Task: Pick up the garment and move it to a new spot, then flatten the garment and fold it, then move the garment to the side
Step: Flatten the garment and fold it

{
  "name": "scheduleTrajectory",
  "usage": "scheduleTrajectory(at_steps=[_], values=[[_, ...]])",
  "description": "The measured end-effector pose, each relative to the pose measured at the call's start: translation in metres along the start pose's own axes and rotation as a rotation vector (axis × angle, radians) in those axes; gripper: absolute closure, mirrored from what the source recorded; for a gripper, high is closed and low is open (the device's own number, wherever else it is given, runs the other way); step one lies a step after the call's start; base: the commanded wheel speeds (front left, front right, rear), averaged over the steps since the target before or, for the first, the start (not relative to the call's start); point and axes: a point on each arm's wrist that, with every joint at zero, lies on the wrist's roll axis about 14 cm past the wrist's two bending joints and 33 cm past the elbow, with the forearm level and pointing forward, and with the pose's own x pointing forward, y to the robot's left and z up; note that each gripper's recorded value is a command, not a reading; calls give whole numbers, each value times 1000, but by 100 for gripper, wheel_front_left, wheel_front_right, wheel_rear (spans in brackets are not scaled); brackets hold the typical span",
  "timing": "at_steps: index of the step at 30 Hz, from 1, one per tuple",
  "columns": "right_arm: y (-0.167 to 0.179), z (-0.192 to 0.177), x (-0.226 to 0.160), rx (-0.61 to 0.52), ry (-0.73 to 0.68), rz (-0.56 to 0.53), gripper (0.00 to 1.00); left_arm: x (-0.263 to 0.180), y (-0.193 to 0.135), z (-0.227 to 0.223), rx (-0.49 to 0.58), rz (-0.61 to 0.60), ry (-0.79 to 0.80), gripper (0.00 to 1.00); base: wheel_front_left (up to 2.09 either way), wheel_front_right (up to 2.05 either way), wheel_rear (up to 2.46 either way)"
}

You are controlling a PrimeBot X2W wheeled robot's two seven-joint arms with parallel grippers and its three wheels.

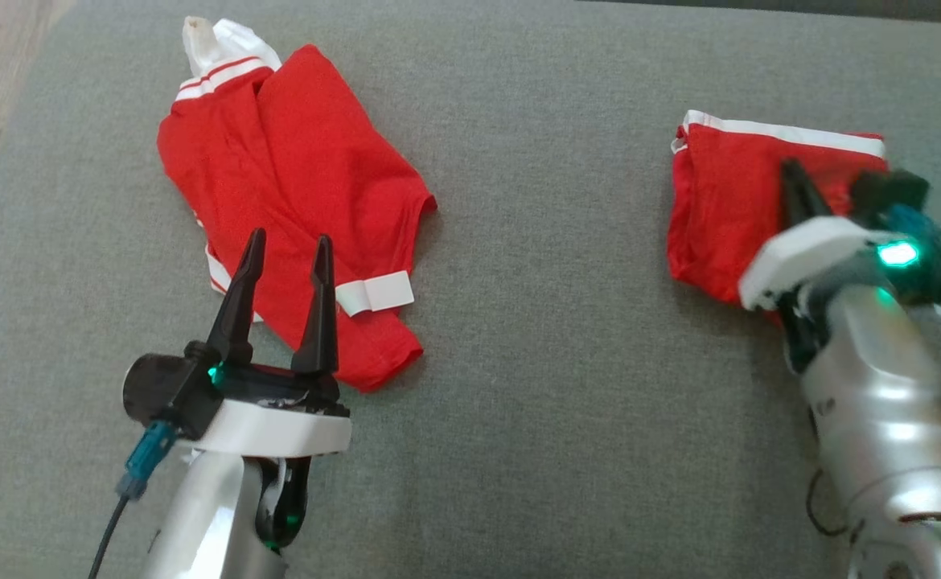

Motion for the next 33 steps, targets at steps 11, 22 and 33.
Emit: scheduleTrajectory(at_steps=[11,22,33], values=[[57,-23,-23,-69,52,187,100,-1,-6,12,-10,-15,-32,0,0,0,0],[41,8,-41,-65,-30,146,100,-1,-18,27,-11,-46,-79,0,0,0,0],[-25,76,-103,-69,-320,-59,100,-9,-39,34,-31,-91,-104,0,0,0,0]])
